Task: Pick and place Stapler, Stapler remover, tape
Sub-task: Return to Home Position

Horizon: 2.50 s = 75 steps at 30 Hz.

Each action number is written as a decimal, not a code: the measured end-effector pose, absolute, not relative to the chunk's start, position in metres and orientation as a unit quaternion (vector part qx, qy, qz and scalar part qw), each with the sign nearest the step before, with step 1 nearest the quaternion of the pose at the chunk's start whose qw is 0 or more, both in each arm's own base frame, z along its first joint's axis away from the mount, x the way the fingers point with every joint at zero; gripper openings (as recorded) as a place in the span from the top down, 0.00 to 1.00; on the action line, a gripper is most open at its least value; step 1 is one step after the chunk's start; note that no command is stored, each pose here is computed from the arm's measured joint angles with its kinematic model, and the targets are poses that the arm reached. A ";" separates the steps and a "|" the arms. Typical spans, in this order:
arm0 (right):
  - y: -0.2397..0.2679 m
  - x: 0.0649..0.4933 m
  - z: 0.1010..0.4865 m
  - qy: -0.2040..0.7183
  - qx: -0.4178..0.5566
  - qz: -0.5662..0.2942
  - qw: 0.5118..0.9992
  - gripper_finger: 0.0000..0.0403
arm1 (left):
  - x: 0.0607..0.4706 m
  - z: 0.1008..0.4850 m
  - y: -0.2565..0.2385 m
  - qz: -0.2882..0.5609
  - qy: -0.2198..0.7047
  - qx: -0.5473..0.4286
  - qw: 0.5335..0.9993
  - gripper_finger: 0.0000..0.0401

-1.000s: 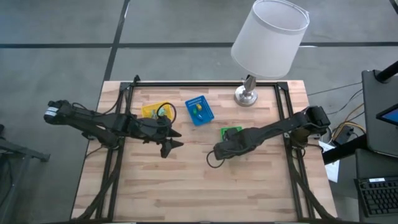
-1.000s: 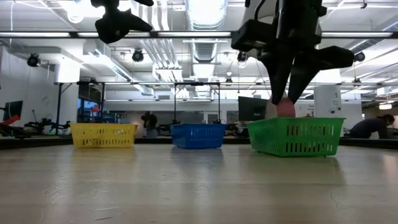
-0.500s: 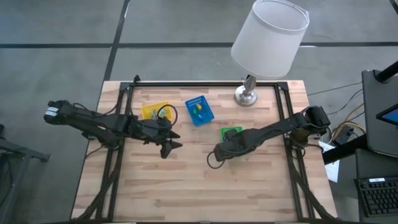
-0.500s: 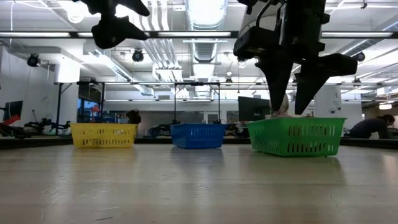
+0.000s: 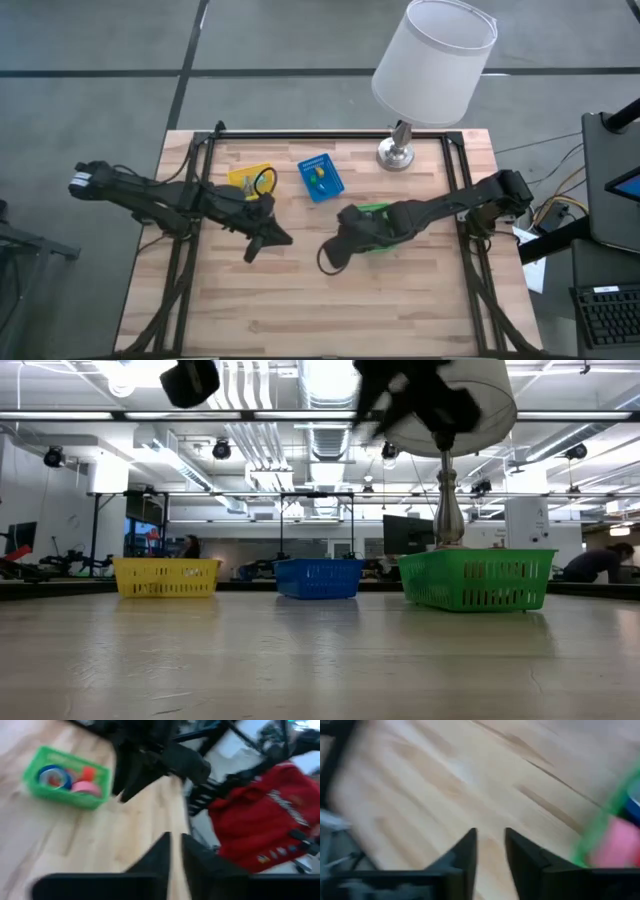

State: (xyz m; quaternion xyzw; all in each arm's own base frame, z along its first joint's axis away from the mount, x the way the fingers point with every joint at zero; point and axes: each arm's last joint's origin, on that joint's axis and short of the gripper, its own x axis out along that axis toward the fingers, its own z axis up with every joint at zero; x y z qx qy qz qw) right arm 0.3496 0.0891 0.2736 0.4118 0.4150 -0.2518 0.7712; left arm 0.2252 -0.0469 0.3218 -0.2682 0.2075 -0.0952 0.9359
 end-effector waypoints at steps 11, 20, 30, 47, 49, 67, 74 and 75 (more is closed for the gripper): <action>0.100 0.371 0.362 0.155 0.302 0.035 0.940 0.98 | 0.180 0.366 -0.041 -0.154 0.081 -0.259 0.950 0.99; 0.080 0.329 0.404 0.128 0.086 0.047 0.987 0.98 | 0.126 0.384 -0.031 -0.172 0.007 -0.132 0.976 0.94; 0.066 0.282 0.374 0.195 0.072 0.025 0.978 0.98 | 0.110 0.377 -0.029 -0.181 0.009 -0.024 0.983 0.93; 0.038 0.166 0.305 0.150 0.104 0.027 0.983 0.98 | 0.111 0.320 -0.020 -0.035 0.168 0.074 0.982 0.94; 0.036 0.159 0.293 0.135 0.103 0.029 0.985 0.98 | 0.115 0.310 -0.022 -0.043 0.170 0.072 0.982 0.94; 0.027 0.121 0.228 -0.006 0.117 0.067 0.991 0.98 | 0.127 0.224 -0.028 -0.092 -0.012 -0.017 0.996 0.92; 0.026 0.116 0.208 -0.013 0.123 0.068 0.990 0.98 | 0.123 0.202 -0.027 -0.092 -0.022 -0.018 0.995 0.93; 0.026 0.115 0.205 -0.015 0.125 0.068 0.990 0.98 | 0.122 0.200 -0.027 -0.092 -0.031 -0.021 0.995 0.93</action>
